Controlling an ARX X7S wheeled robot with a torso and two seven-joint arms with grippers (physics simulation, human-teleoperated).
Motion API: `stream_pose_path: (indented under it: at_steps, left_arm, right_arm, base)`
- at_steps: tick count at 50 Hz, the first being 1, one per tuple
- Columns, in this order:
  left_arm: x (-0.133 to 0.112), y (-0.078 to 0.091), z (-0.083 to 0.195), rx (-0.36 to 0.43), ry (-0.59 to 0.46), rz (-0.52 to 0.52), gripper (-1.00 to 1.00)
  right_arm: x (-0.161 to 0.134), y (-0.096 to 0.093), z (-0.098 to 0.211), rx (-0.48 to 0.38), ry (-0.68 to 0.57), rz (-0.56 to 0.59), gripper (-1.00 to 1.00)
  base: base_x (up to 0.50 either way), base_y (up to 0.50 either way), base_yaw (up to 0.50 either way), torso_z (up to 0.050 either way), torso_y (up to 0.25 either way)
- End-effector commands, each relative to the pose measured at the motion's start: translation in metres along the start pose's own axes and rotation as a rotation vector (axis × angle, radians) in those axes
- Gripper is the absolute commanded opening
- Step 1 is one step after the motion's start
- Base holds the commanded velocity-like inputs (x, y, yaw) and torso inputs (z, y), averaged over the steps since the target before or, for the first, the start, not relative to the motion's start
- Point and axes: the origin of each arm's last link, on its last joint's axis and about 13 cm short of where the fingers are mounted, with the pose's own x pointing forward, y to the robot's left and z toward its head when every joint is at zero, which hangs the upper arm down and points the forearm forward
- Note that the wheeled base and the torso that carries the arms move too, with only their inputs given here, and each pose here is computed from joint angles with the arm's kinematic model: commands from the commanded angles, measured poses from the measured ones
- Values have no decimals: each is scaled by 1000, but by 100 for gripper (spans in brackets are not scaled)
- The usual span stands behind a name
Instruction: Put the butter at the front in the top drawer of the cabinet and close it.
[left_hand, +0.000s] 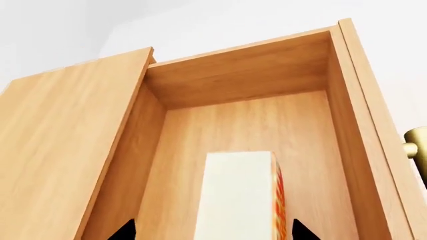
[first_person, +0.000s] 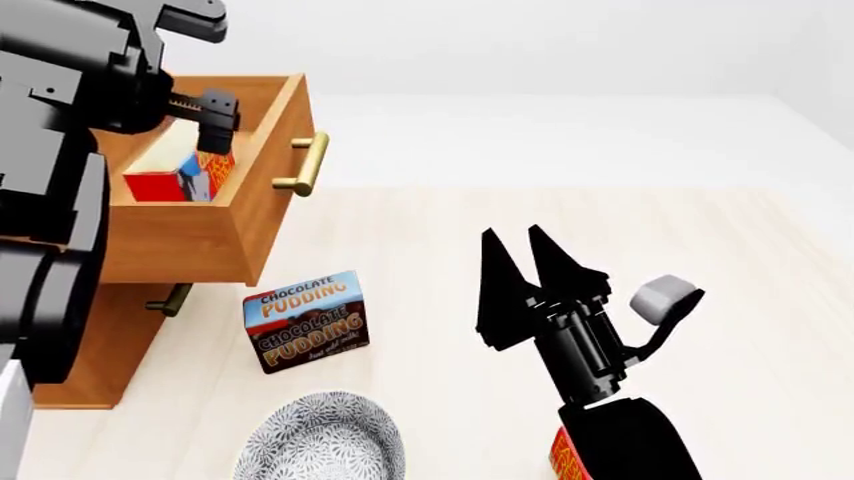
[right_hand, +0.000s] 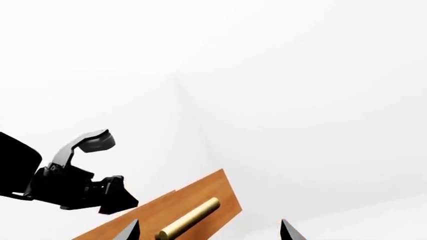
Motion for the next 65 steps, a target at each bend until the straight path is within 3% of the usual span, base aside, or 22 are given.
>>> stream_pose_path:
  at_steps: [1, 25, 26, 29, 37, 50, 65]
  left_arm:
    - [-8, 3, 9, -12, -40, -6, 100]
    - [-30, -1, 44, -9, -313, -212, 100]
    - [-28, -1, 35, -22, -283, -222, 100]
    - [-48, -4, 26, -29, -386, -242, 100]
    - [-71, -23, -13, -69, -501, -320, 100]
    - [-83, -53, -69, -139, -604, -435, 100]
    - [-97, -81, -114, -184, -675, -519, 100]
  right_arm:
    - [1, 1, 1, -1, -2, 2, 100]
    - [5, 23, 19, -32, -40, 72, 100]
    - [5, 25, 20, -34, -43, 75, 100]
    - [6, 29, 22, -38, -48, 86, 100]
    - [5, 38, 28, -46, -66, 100, 100]
    - [1, 39, 34, -62, -102, 68, 100]
    - [-2, 37, 37, -67, -117, 42, 100]
  base:
    - [0, 0, 0, 0, 0]
    - [0, 0, 0, 0, 0]
    - [0, 0, 0, 0, 0]
    - [0, 0, 0, 0, 0]
    - [0, 0, 0, 0, 0]
    - [0, 0, 0, 0, 0]
    - [0, 0, 0, 0, 0]
